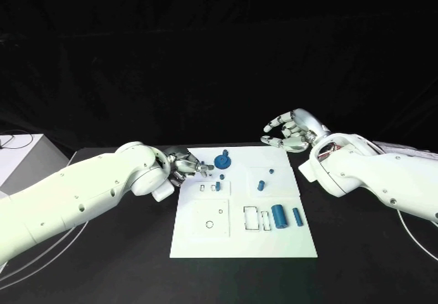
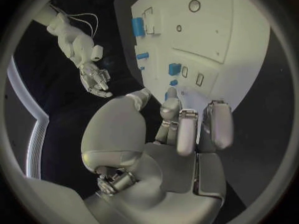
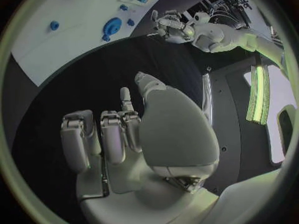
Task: Assemble the parts on the task board
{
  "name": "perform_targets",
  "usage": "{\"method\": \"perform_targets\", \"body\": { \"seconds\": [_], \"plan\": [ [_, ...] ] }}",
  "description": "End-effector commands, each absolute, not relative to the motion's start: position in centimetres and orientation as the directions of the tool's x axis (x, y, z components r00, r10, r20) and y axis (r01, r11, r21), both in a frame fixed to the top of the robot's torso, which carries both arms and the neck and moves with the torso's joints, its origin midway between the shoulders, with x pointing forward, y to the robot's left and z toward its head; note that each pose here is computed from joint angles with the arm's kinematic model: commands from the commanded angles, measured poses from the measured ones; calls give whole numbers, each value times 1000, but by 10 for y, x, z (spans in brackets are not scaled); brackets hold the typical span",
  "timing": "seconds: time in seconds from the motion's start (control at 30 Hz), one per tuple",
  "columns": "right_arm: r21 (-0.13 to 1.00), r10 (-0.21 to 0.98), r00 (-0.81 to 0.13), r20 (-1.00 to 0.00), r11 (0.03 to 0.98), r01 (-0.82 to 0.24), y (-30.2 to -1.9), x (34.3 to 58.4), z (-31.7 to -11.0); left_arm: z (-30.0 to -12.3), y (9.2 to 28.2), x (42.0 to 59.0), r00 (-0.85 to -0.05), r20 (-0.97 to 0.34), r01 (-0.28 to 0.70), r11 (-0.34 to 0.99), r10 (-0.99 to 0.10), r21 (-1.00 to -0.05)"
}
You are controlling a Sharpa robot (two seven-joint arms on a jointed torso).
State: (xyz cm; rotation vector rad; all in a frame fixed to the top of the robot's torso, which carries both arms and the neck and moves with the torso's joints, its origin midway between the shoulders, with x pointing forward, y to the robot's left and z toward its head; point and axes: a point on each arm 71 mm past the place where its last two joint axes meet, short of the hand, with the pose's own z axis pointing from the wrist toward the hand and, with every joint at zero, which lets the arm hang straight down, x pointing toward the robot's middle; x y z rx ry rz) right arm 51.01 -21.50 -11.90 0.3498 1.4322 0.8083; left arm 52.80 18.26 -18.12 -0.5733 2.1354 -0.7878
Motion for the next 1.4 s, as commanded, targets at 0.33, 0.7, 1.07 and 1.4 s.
{"method": "perform_targets", "body": {
  "seconds": [0.33, 0.7, 1.07, 1.4],
  "plan": [
    [658, 654, -99, -750, 723, -210, -224, 517, -123, -179, 161, 541, -681, -626, -44, 874, -381, -484],
    [652, 647, -99, -756, 733, -193, -226, 519, -123, -174, 143, 548, -708, -652, 23, 915, -269, -403],
    [650, 644, -101, -758, 735, -192, -224, 520, -122, -175, 132, 551, -729, -643, 41, 923, -233, -382],
    [649, 642, -106, -759, 736, -192, -222, 520, -122, -180, 128, 553, -738, -634, 35, 926, -230, -377]
  ]
}}
